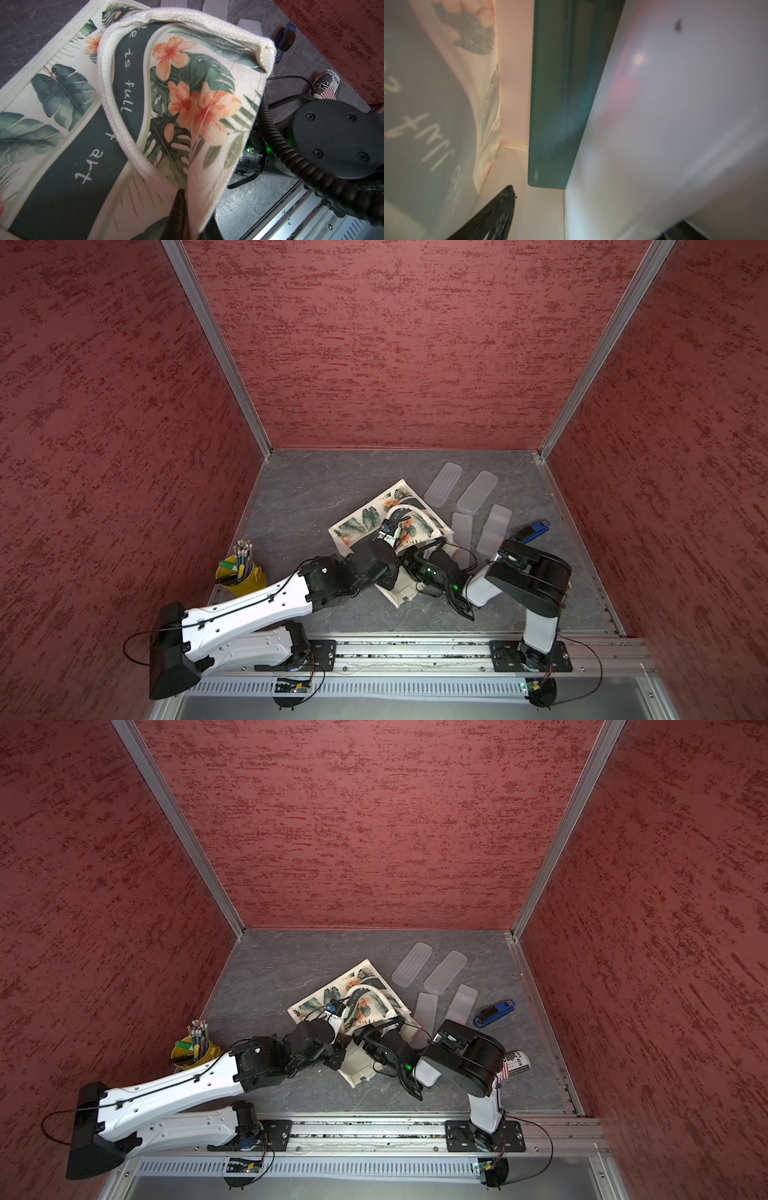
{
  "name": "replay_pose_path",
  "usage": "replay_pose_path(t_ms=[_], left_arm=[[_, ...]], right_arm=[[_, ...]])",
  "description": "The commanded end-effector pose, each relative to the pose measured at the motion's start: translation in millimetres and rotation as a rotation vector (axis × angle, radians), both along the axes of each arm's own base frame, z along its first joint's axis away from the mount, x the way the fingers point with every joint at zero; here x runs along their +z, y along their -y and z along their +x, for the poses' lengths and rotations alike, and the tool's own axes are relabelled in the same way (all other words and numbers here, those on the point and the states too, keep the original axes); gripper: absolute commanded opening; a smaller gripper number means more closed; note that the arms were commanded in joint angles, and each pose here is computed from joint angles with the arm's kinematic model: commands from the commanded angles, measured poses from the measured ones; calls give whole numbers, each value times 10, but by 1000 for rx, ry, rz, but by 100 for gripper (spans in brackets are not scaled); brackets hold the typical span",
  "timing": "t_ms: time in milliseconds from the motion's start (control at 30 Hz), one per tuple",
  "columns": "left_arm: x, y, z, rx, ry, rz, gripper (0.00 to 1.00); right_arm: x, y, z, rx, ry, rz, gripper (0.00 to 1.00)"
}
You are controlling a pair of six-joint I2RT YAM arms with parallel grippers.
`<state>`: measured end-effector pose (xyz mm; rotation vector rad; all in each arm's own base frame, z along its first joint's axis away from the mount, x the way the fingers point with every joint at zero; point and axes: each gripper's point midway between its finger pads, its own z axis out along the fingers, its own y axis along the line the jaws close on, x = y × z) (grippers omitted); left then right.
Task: Take out the pencil case from the canvas bag
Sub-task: Pick up the pencil case from the canvas bag.
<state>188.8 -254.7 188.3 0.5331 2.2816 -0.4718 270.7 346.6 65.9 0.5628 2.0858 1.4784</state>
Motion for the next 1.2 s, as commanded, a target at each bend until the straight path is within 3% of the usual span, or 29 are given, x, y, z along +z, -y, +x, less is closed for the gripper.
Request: replay_pose_path(t_ms=[0, 200, 433, 667, 833, 1167], left_arm=[[292, 226, 7, -45, 36, -110, 0], [299, 241, 0, -45, 37, -137, 0], [293, 239, 5, -43, 37, -130, 0], [341, 290, 28, -54, 50, -137, 0], [331, 344, 52, -62, 55, -134, 0], [307, 364, 108, -53, 67, -115, 0]], right_arm=[[-61, 20, 116, -50, 14, -46, 92], [114, -85, 166, -6, 155, -56, 86], [211, -166, 221, 7, 191, -89, 73], [243, -247, 244, 23, 213, -68, 43], [280, -227, 237, 27, 249, -80, 29], [182, 16, 167, 6, 194, -27, 27]])
